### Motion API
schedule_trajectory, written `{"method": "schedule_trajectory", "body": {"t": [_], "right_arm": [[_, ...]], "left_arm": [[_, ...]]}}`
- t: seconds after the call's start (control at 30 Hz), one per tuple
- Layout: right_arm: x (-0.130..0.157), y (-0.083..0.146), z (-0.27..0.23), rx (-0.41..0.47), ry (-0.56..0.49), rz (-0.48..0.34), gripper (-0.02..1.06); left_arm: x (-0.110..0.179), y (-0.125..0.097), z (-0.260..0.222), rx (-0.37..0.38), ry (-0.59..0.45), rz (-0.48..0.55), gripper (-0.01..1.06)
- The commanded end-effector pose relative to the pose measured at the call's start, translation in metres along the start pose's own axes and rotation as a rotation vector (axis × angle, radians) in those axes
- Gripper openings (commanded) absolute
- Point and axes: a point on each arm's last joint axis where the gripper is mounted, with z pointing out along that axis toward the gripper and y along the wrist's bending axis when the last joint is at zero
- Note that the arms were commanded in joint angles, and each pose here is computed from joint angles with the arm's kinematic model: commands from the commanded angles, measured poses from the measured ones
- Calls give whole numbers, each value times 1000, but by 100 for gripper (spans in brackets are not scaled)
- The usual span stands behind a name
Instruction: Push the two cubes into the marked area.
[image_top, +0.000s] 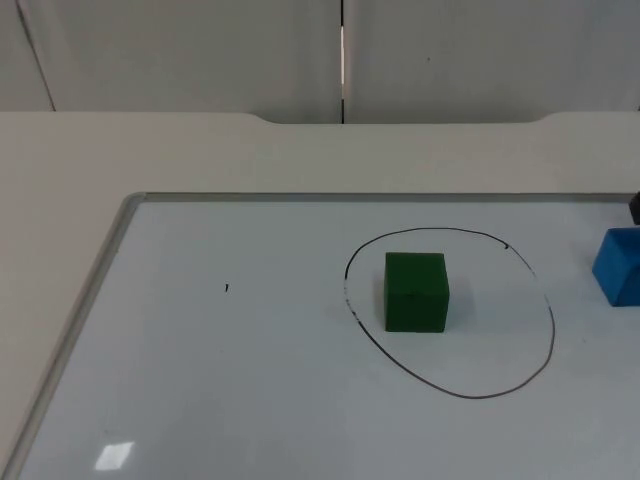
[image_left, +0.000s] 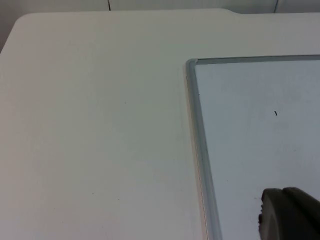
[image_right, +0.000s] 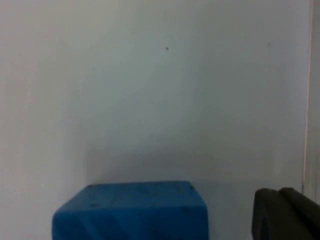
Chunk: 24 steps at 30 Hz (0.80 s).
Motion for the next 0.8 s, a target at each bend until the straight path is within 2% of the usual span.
{"method": "schedule_trajectory", "body": {"t": [0.0,0.77], "right_arm": [[-3,-2,-1,1,-19,-7,0],[-3,0,-1,-10,-12,18,0]], "left_arm": [[0,0,1,2,-6,-3,0],[0,0,1,2,-6,-3,0]]}}
